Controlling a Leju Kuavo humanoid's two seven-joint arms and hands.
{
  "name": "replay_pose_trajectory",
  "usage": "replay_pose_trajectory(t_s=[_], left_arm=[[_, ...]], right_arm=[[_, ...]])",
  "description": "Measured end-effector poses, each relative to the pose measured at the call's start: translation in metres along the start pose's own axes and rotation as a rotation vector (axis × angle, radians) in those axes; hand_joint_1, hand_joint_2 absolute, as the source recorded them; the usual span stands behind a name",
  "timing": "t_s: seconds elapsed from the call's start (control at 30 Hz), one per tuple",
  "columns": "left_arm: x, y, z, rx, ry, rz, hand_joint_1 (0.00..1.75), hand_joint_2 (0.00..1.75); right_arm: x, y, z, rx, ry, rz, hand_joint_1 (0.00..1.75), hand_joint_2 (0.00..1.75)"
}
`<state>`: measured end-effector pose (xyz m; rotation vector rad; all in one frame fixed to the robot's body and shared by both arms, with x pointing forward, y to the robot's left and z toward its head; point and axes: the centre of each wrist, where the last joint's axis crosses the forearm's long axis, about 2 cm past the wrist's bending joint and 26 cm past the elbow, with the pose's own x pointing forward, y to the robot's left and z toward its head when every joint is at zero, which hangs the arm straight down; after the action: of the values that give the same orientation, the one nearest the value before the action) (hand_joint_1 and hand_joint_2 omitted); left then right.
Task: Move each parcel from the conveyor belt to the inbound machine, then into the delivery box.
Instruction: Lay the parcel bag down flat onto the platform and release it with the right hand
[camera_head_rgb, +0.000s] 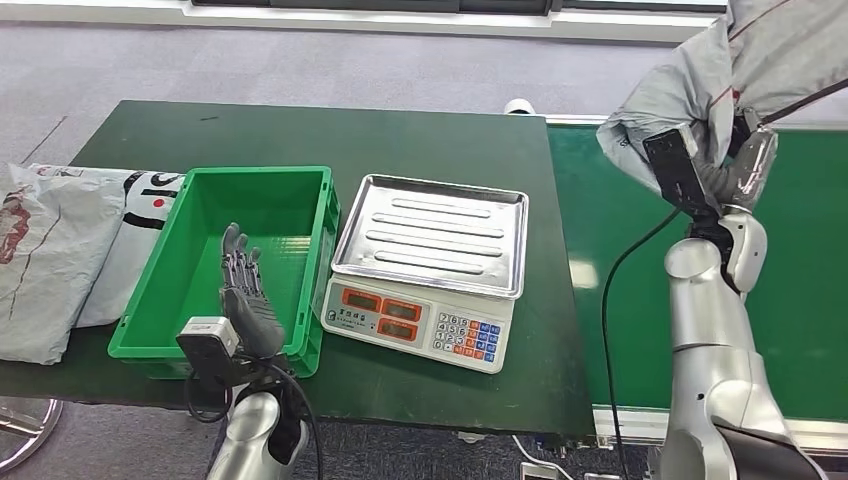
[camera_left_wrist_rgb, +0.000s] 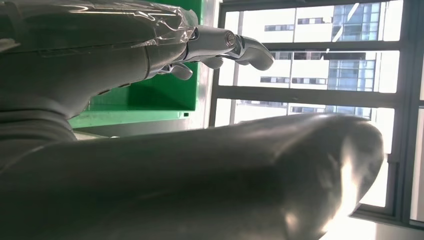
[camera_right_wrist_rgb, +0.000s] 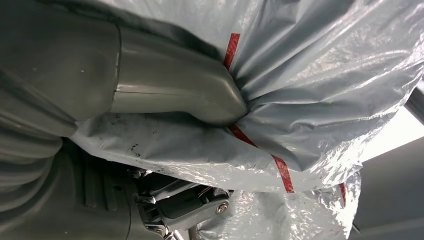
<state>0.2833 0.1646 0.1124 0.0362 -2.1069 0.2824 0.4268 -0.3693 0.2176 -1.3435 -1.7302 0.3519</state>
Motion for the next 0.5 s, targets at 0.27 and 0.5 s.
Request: replay_pose_trajectory(t_s=[0.27, 0.5], left_arm=[[-0.004, -0.003, 0.000, -0.022, 0.017, 0.013, 0.00, 0.00], [-0.006, -0.010, -0.007, -0.035, 0.015, 0.024, 0.00, 0.00]], right_arm=[[0.060, 0.023, -0.003, 0.036, -0.183, -0.068, 1.75, 1.75], [0.097, 0.073, 0.037, 0.229, -0.214, -0.139, 1.75, 1.75]])
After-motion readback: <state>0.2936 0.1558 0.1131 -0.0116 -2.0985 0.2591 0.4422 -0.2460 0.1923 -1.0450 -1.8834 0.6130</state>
